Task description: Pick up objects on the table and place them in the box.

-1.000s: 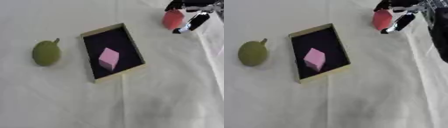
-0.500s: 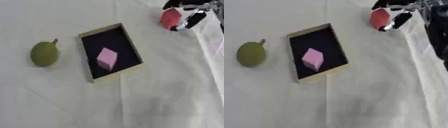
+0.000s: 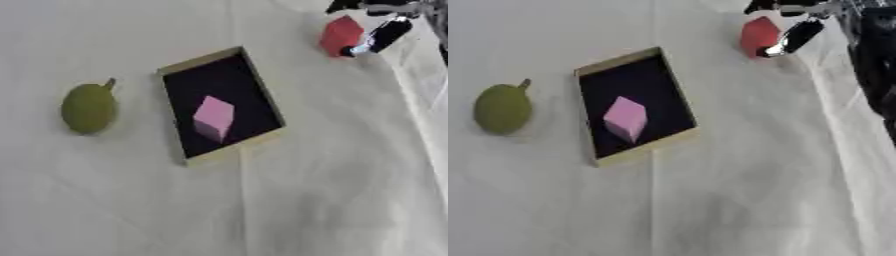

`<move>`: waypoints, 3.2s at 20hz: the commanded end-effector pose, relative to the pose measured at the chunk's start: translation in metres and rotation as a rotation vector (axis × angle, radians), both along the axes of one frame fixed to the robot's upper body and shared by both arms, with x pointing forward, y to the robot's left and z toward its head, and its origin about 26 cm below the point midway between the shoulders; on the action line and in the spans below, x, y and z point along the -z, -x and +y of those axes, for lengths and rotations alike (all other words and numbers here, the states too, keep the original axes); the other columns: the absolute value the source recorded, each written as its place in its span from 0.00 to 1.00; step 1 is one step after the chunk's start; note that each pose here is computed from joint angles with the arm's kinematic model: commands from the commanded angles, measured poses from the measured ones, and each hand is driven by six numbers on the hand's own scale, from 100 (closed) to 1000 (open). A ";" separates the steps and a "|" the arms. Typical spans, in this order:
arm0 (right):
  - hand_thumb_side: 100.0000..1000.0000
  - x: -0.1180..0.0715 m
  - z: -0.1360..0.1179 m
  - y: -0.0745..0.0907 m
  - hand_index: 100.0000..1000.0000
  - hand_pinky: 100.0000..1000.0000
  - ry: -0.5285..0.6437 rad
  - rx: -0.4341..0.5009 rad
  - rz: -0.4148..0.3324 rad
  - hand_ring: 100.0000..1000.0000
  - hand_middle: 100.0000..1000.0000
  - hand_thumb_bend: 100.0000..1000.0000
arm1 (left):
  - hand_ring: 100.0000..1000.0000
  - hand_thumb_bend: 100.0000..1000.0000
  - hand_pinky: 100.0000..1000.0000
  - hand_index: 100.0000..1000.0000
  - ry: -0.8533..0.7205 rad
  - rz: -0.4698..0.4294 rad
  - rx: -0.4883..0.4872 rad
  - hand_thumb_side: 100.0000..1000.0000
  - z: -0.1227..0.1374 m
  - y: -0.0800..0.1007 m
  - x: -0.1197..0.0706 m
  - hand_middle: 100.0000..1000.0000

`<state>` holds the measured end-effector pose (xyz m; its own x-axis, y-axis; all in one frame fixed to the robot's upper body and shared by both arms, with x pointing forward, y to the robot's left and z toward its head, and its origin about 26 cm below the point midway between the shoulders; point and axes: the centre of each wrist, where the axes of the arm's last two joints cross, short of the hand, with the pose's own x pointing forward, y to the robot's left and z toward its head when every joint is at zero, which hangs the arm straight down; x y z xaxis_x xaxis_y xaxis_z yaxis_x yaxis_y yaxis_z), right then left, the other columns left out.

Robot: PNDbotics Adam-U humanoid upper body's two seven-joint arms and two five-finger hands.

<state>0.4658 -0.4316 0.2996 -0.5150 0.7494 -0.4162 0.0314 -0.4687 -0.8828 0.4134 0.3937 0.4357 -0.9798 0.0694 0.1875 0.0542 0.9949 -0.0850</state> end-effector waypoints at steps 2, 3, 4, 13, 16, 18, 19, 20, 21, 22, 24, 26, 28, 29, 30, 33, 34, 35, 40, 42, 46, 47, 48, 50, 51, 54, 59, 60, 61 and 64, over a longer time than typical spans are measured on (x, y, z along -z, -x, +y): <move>0.68 -0.016 -0.007 0.004 0.96 0.89 0.010 0.033 -0.045 0.97 0.90 0.30 | 0.96 0.00 0.85 0.96 -0.015 -0.027 -0.048 0.52 0.017 0.014 -0.015 0.91; 0.67 -0.016 -0.006 0.003 0.96 0.89 0.012 0.037 -0.046 0.97 0.90 0.28 | 0.96 0.00 0.85 0.96 -0.016 -0.024 -0.050 0.52 0.018 0.014 -0.014 0.91; 0.67 -0.016 -0.006 0.003 0.95 0.88 0.016 0.040 -0.047 0.97 0.89 0.26 | 0.96 0.00 0.85 0.96 -0.018 -0.020 -0.053 0.52 0.019 0.014 -0.013 0.91; 0.62 -0.012 -0.004 -0.001 0.89 0.85 0.031 0.036 -0.049 0.92 0.81 0.13 | 0.95 0.00 0.84 0.96 -0.041 0.007 -0.066 0.53 0.024 0.011 -0.007 0.90; 0.57 -0.011 -0.002 -0.002 0.86 0.83 0.016 0.024 -0.058 0.87 0.78 0.06 | 0.95 0.00 0.84 0.96 -0.046 0.018 -0.067 0.53 0.025 0.010 -0.005 0.90; 0.52 -0.010 -0.002 -0.003 0.84 0.81 0.001 0.013 -0.064 0.84 0.75 0.02 | 0.95 0.00 0.84 0.96 -0.050 0.022 -0.069 0.54 0.026 0.010 -0.004 0.90; 0.49 -0.010 -0.001 -0.003 0.82 0.80 -0.007 0.008 -0.066 0.82 0.72 0.00 | 0.95 0.00 0.84 0.96 -0.052 0.024 -0.070 0.54 0.026 0.009 -0.004 0.90; 0.47 -0.009 0.000 -0.004 0.80 0.79 -0.016 0.001 -0.067 0.80 0.69 0.00 | 0.95 0.00 0.84 0.96 -0.055 0.028 -0.072 0.54 0.027 0.009 -0.003 0.90; 0.45 -0.009 0.000 -0.004 0.79 0.79 -0.024 -0.006 -0.069 0.80 0.67 0.00 | 0.95 0.00 0.84 0.96 -0.057 0.031 -0.074 0.54 0.027 0.009 -0.002 0.90; 0.43 -0.010 0.001 -0.005 0.78 0.78 -0.032 -0.014 -0.074 0.79 0.66 0.00 | 0.95 0.00 0.84 0.96 -0.057 0.034 -0.076 0.54 0.028 0.009 -0.001 0.90; 0.39 -0.013 0.003 -0.005 0.76 0.78 -0.055 -0.029 -0.094 0.78 0.63 0.00 | 0.95 0.00 0.84 0.96 -0.055 0.038 -0.079 0.54 0.029 0.008 -0.001 0.90; 0.37 -0.016 0.005 -0.004 0.73 0.76 -0.079 -0.044 -0.118 0.75 0.59 0.00 | 0.95 0.00 0.84 0.96 -0.055 0.039 -0.081 0.54 0.029 0.008 0.000 0.90; 0.36 -0.020 0.007 -0.004 0.71 0.75 -0.095 -0.061 -0.137 0.73 0.57 0.00 | 0.95 0.00 0.84 0.96 -0.055 0.039 -0.081 0.54 0.028 0.008 0.000 0.90; 0.43 -0.022 0.007 -0.003 0.70 0.75 -0.100 -0.070 -0.146 0.73 0.55 0.00 | 0.95 0.00 0.84 0.96 -0.055 0.040 -0.081 0.54 0.028 0.008 0.001 0.90; 0.34 -0.024 0.008 -0.002 0.69 0.75 -0.106 -0.079 -0.156 0.72 0.54 0.00 | 0.95 0.00 0.84 0.96 -0.055 0.039 -0.082 0.54 0.028 0.008 0.001 0.90; 0.32 -0.034 0.011 0.001 0.67 0.74 -0.124 -0.109 -0.189 0.71 0.53 0.00 | 0.95 0.00 0.84 0.96 -0.053 0.040 -0.086 0.54 0.029 0.008 0.002 0.90; 0.30 -0.038 0.012 0.003 0.67 0.74 -0.130 -0.123 -0.201 0.70 0.53 0.00 | 0.95 0.00 0.84 0.96 -0.052 0.040 -0.087 0.54 0.030 0.008 0.002 0.90; 0.29 -0.042 0.014 0.005 0.67 0.74 -0.136 -0.137 -0.211 0.70 0.53 0.00 | 0.95 0.00 0.84 0.96 -0.051 0.041 -0.088 0.54 0.030 0.008 0.003 0.90; 0.28 -0.063 0.027 0.016 0.68 0.74 -0.132 -0.239 -0.233 0.70 0.54 0.00 | 0.95 0.00 0.84 0.96 -0.055 0.047 -0.089 0.54 0.030 0.007 0.004 0.90; 0.28 -0.068 0.037 0.021 0.68 0.73 -0.123 -0.295 -0.222 0.69 0.54 0.00 | 0.95 0.00 0.84 0.96 -0.056 0.048 -0.088 0.54 0.029 0.007 0.004 0.90; 0.28 -0.073 0.068 0.029 0.68 0.72 -0.104 -0.426 -0.188 0.67 0.53 0.00 | 0.96 0.00 0.84 0.96 -0.058 0.047 -0.080 0.54 0.026 0.006 0.004 0.90; 0.28 -0.073 0.078 0.030 0.68 0.72 -0.094 -0.461 -0.173 0.67 0.53 0.00 | 0.95 0.00 0.84 0.96 -0.059 0.047 -0.078 0.54 0.025 0.005 0.004 0.90; 0.28 -0.073 0.088 0.031 0.68 0.72 -0.085 -0.492 -0.158 0.67 0.53 0.00 | 0.95 0.00 0.84 0.96 -0.059 0.047 -0.076 0.54 0.024 0.005 0.004 0.90; 0.29 -0.071 0.108 0.032 0.68 0.72 -0.066 -0.544 -0.122 0.67 0.53 0.00 | 0.95 0.00 0.84 0.96 -0.060 0.048 -0.071 0.53 0.022 0.004 0.004 0.90; 0.29 -0.070 0.117 0.031 0.68 0.72 -0.056 -0.564 -0.100 0.68 0.53 0.00 | 0.95 0.00 0.84 0.96 -0.061 0.047 -0.068 0.53 0.021 0.004 0.004 0.90; 0.28 -0.067 0.141 0.027 0.67 0.72 -0.036 -0.607 -0.040 0.67 0.53 0.00 | 0.95 0.00 0.84 0.96 -0.065 0.046 -0.059 0.53 0.017 0.002 0.004 0.90; 0.28 -0.056 0.171 0.023 0.67 0.72 -0.015 -0.660 0.032 0.67 0.53 0.00 | 0.95 0.00 0.84 0.96 -0.069 0.038 -0.045 0.53 0.012 0.001 0.003 0.90; 0.28 -0.054 0.175 0.022 0.67 0.72 -0.014 -0.662 0.043 0.67 0.53 0.00 | 0.95 0.00 0.84 0.96 -0.071 0.037 -0.043 0.53 0.011 0.001 0.003 0.90; 0.27 -0.050 0.179 0.022 0.67 0.72 -0.015 -0.670 0.054 0.66 0.53 0.00 | 0.96 0.00 0.84 0.96 -0.073 0.036 -0.041 0.54 0.010 0.001 0.003 0.90; 0.26 -0.043 0.190 0.021 0.67 0.72 -0.018 -0.689 0.077 0.66 0.53 0.00 | 0.95 0.00 0.84 0.96 -0.084 0.033 -0.035 0.54 0.007 0.000 0.003 0.90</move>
<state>0.4493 -0.2460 0.3316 -0.8686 0.4175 -0.2670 0.2130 -0.1720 -0.9618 0.4235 0.3988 0.4148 -0.9629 0.0321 0.2678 0.0255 0.9993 -0.0279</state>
